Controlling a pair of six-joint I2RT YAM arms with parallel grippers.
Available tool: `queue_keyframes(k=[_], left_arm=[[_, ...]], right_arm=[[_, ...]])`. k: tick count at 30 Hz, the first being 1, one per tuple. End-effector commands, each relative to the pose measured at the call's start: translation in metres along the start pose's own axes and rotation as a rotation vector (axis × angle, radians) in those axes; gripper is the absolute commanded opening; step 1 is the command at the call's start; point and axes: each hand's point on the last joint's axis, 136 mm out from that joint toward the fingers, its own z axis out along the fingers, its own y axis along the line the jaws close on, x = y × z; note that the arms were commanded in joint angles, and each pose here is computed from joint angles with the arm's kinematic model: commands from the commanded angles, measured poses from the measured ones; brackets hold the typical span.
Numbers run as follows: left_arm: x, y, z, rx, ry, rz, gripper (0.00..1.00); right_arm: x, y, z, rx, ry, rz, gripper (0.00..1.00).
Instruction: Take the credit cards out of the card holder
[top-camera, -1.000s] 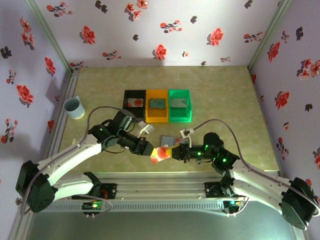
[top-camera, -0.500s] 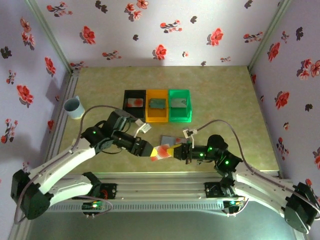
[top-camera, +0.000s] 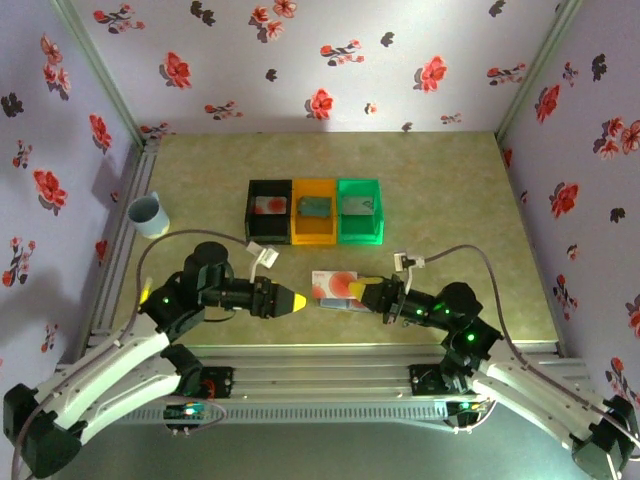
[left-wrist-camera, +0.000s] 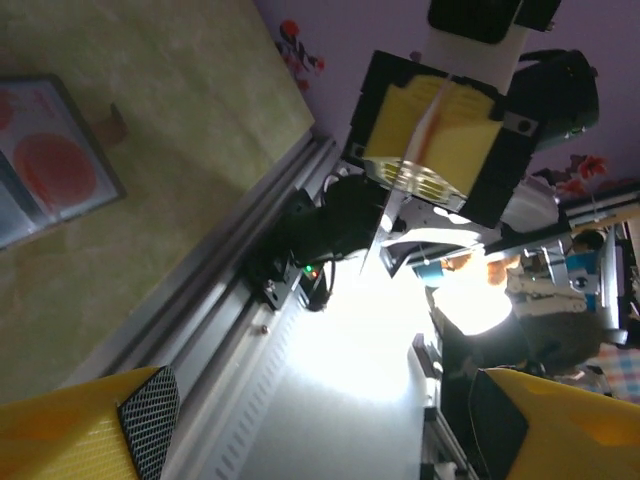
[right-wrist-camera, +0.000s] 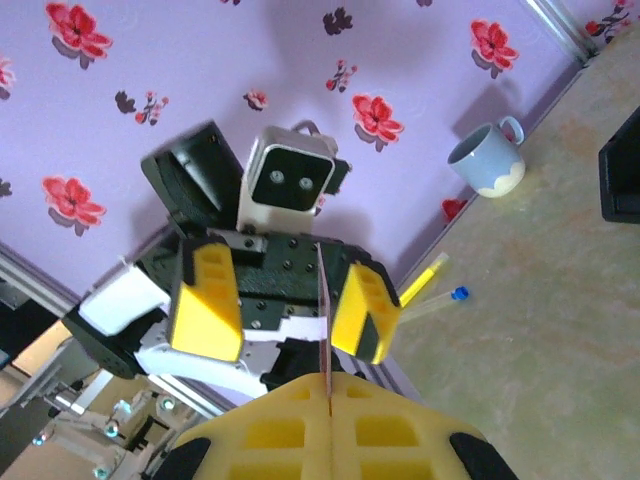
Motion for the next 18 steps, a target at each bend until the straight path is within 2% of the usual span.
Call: queue_keyframes(k=[1, 4, 10, 18], left_arm=[[-0.029, -0.023, -0.001, 0.125, -0.148, 0.028, 0.79], [-0.034, -0.029, 0.002, 0.162, -0.172, 0.044, 0.79], [-0.032, -0.031, 0.014, 0.184, -0.150, 0.046, 0.76], [-0.032, -0.033, 0.020, 0.206, -0.138, 0.049, 0.63]], right_arm=[[-0.013, 0.003, -0.001, -0.013, -0.076, 0.041, 0.00], [-0.017, 0.006, 0.000, -0.032, -0.089, 0.062, 0.00], [-0.016, 0.003, 0.008, -0.039, -0.076, 0.102, 0.00], [-0.017, 0.003, 0.013, -0.044, -0.067, 0.117, 0.00]])
